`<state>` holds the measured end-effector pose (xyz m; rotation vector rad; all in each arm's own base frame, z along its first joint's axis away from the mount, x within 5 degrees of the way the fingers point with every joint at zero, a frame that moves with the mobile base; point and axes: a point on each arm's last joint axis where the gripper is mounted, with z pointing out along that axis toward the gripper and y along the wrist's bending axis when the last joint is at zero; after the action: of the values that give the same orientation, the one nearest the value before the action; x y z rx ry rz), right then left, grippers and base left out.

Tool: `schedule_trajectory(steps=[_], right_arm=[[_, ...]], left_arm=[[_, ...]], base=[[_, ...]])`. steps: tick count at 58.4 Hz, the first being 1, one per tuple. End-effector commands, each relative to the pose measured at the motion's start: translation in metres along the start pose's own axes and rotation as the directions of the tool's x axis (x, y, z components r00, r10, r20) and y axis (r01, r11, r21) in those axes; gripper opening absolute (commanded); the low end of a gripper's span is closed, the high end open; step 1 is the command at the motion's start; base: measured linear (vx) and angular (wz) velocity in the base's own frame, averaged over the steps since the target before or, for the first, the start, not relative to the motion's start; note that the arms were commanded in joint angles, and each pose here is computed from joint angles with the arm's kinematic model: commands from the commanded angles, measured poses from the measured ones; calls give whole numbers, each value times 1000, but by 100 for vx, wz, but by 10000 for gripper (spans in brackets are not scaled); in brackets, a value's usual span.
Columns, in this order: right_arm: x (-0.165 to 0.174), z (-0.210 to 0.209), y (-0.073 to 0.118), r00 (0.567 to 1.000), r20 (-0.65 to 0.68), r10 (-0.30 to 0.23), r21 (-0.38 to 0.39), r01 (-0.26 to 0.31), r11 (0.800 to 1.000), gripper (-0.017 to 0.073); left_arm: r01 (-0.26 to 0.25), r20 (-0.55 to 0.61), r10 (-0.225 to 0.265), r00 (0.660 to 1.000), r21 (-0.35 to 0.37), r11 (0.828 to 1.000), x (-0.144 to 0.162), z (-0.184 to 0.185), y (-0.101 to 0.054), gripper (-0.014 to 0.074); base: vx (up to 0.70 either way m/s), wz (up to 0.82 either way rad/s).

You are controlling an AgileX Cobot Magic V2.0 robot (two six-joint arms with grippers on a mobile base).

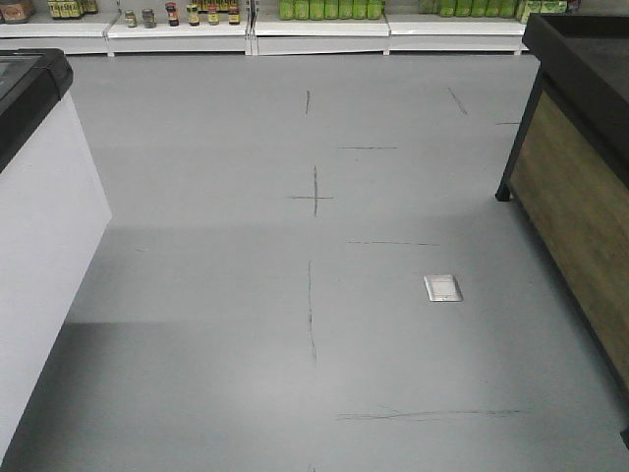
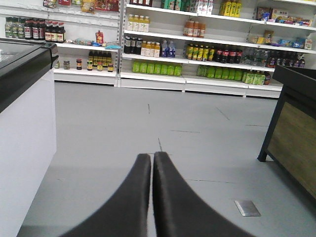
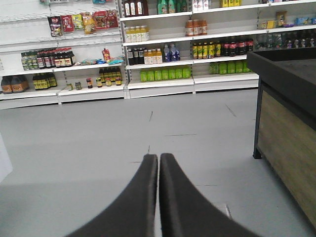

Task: Pick three apples into basket with both arms
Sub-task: 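Drive the base forward along the aisle toward the fruit tables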

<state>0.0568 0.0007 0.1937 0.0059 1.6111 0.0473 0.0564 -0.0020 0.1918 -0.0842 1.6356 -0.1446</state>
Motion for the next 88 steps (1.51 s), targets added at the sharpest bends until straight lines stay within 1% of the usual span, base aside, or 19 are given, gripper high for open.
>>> schedule_trajectory(steps=[1,88], right_arm=[[-3,-1,1,997,70,-14,-12,15,1000,-6],[-3,-1,1,997,70,-14,-12,15,1000,-6]], left_arm=[[8,105,-11,994,23,1000,-15,-3,-3,-6],[8,105,-11,994,23,1000,-15,-3,-3,-6]], base=[[0,0],[0,0]])
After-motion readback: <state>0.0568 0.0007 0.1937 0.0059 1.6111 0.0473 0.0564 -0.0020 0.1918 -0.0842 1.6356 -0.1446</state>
